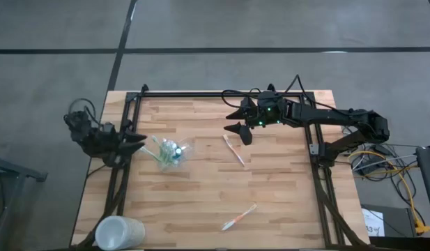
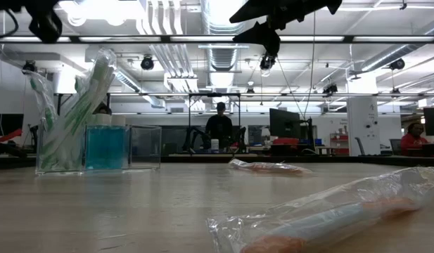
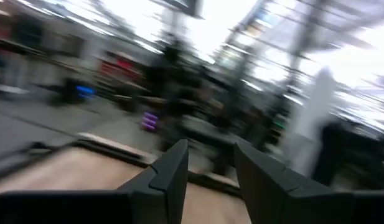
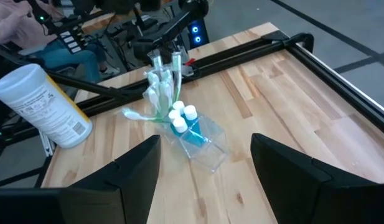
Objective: Pick & Place toothbrushing station
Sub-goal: Move the transparent organizer to the center of the table
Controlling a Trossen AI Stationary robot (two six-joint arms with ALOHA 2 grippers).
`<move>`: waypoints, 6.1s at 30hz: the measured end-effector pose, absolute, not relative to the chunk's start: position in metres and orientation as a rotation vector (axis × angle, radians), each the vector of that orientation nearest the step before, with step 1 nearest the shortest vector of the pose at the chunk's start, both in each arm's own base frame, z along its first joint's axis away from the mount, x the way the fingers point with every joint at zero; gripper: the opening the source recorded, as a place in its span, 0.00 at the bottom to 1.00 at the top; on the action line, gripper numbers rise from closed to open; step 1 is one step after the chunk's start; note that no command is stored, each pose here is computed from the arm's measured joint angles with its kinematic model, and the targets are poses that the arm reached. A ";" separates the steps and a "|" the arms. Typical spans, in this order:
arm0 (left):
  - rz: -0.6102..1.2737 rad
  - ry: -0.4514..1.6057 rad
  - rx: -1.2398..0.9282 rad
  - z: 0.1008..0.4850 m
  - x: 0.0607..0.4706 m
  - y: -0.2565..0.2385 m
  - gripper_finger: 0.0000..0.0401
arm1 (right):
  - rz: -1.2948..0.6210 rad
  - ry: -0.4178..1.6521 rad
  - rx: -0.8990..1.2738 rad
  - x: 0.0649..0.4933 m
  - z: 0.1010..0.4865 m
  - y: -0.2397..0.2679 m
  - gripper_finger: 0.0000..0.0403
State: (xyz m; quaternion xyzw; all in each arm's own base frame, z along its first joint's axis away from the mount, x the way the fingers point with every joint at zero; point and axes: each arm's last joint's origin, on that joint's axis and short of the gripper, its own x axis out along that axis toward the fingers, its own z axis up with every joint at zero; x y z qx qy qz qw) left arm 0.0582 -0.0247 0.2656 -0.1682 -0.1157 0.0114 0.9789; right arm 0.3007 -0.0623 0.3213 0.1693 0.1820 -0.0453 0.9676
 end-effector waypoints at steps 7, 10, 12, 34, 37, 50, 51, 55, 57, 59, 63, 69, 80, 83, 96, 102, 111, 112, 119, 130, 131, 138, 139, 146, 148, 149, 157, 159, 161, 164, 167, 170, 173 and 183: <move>-0.132 0.136 -0.491 0.288 0.038 -0.013 0.34 | -0.088 0.367 0.328 0.301 0.322 -0.062 0.61; -0.120 0.239 -0.528 0.289 0.042 -0.017 0.34 | -0.089 0.368 0.326 0.301 0.321 -0.062 0.61; -0.158 0.320 -0.577 0.286 0.047 -0.024 0.34 | -0.089 0.368 0.326 0.301 0.321 -0.062 0.61; 0.280 1.066 -0.863 0.219 0.104 -0.085 0.34 | -0.101 0.368 0.323 0.300 0.321 -0.064 0.61; 0.341 1.028 -0.810 0.215 0.109 -0.087 0.34 | -0.101 0.372 0.324 0.300 0.320 -0.064 0.61; 0.526 0.974 -0.635 0.182 0.114 -0.085 0.34 | -0.102 0.379 0.326 0.300 0.318 -0.064 0.61; 0.543 0.985 -0.635 0.178 0.113 -0.084 0.34 | -0.103 0.378 0.326 0.300 0.318 -0.064 0.61; 0.601 1.008 -0.622 0.164 0.110 -0.082 0.34 | -0.104 0.377 0.336 0.300 0.318 -0.064 0.61; 0.628 0.994 -0.606 0.159 0.109 -0.080 0.34 | -0.104 0.377 0.336 0.300 0.318 -0.064 0.61; 0.650 0.966 -0.588 0.156 0.109 -0.078 0.34 | -0.104 0.377 0.336 0.300 0.318 -0.064 0.61; 0.669 0.920 -0.569 0.154 0.109 -0.077 0.34 | -0.104 0.376 0.337 0.300 0.318 -0.064 0.61; 0.709 0.750 -0.476 0.156 0.111 -0.073 0.34 | -0.104 0.376 0.337 0.300 0.318 -0.064 0.61; 0.737 0.555 -0.359 0.161 0.115 -0.070 0.34 | -0.104 0.377 0.337 0.300 0.318 -0.064 0.61; 0.747 0.523 -0.347 0.162 0.115 -0.069 0.34 | -0.104 0.377 0.337 0.300 0.318 -0.064 0.61; 0.687 0.576 -0.418 0.169 0.120 -0.072 0.34 | -0.103 0.377 0.337 0.300 0.318 -0.064 0.61; 0.625 0.530 -0.415 0.200 0.126 -0.078 0.34 | -0.103 0.377 0.337 0.300 0.318 -0.064 0.61; 0.706 0.637 -0.505 0.216 0.119 -0.073 0.34 | -0.107 0.379 0.353 0.300 0.317 -0.064 0.61; 0.732 0.648 -0.539 0.215 0.117 -0.072 0.34 | -0.107 0.379 0.353 0.300 0.317 -0.064 0.61; 0.801 0.594 -0.672 0.225 0.114 -0.070 0.34 | -0.107 0.380 0.353 0.300 0.317 -0.064 0.61; 0.945 0.744 -0.666 0.263 0.096 -0.058 0.34 | -0.110 0.395 0.355 0.299 0.315 -0.064 0.61; 0.957 0.748 -0.666 0.264 0.095 -0.057 0.34 | -0.110 0.398 0.356 0.299 0.315 -0.064 0.61; 1.046 0.598 -0.901 0.268 0.088 -0.051 0.34 | -0.111 0.409 0.357 0.298 0.312 -0.064 0.61; 1.037 0.571 -0.902 0.269 0.087 -0.050 0.34 | -0.111 0.409 0.357 0.298 0.312 -0.064 0.61; 0.927 0.331 -0.873 0.283 0.073 -0.031 0.34 | -0.112 0.412 0.358 0.298 0.311 -0.064 0.61; 0.909 0.305 -0.924 0.286 0.065 -0.024 0.34 | -0.112 0.412 0.360 0.298 0.311 -0.064 0.61; 0.906 0.285 -0.972 0.287 0.060 -0.021 0.34 | -0.112 0.412 0.361 0.298 0.311 -0.064 0.61; 0.856 0.101 -1.288 0.292 0.033 0.004 0.34 | -0.112 0.412 0.362 0.298 0.311 -0.064 0.61; 0.841 0.093 -1.318 0.291 0.029 0.007 0.34 | -0.112 0.413 0.362 0.298 0.311 -0.064 0.61; 0.834 0.082 -1.338 0.291 0.026 0.010 0.34 | -0.113 0.414 0.364 0.298 0.311 -0.064 0.61; 0.829 0.076 -1.355 0.291 0.025 0.010 0.34 | -0.115 0.415 0.373 0.298 0.311 -0.064 0.61; 0.822 0.125 -1.285 0.291 0.024 0.011 0.34 | -0.114 0.415 0.371 0.298 0.311 -0.064 0.61; 0.776 0.263 -1.096 0.289 0.022 0.011 0.34 | -0.114 0.415 0.370 0.298 0.311 -0.064 0.61; 0.683 0.366 -0.978 0.291 0.029 0.004 0.34 | -0.113 0.415 0.371 0.298 0.311 -0.064 0.61; 0.319 0.663 -0.469 0.277 0.053 -0.022 0.34 | -0.112 0.416 0.370 0.298 0.311 -0.064 0.61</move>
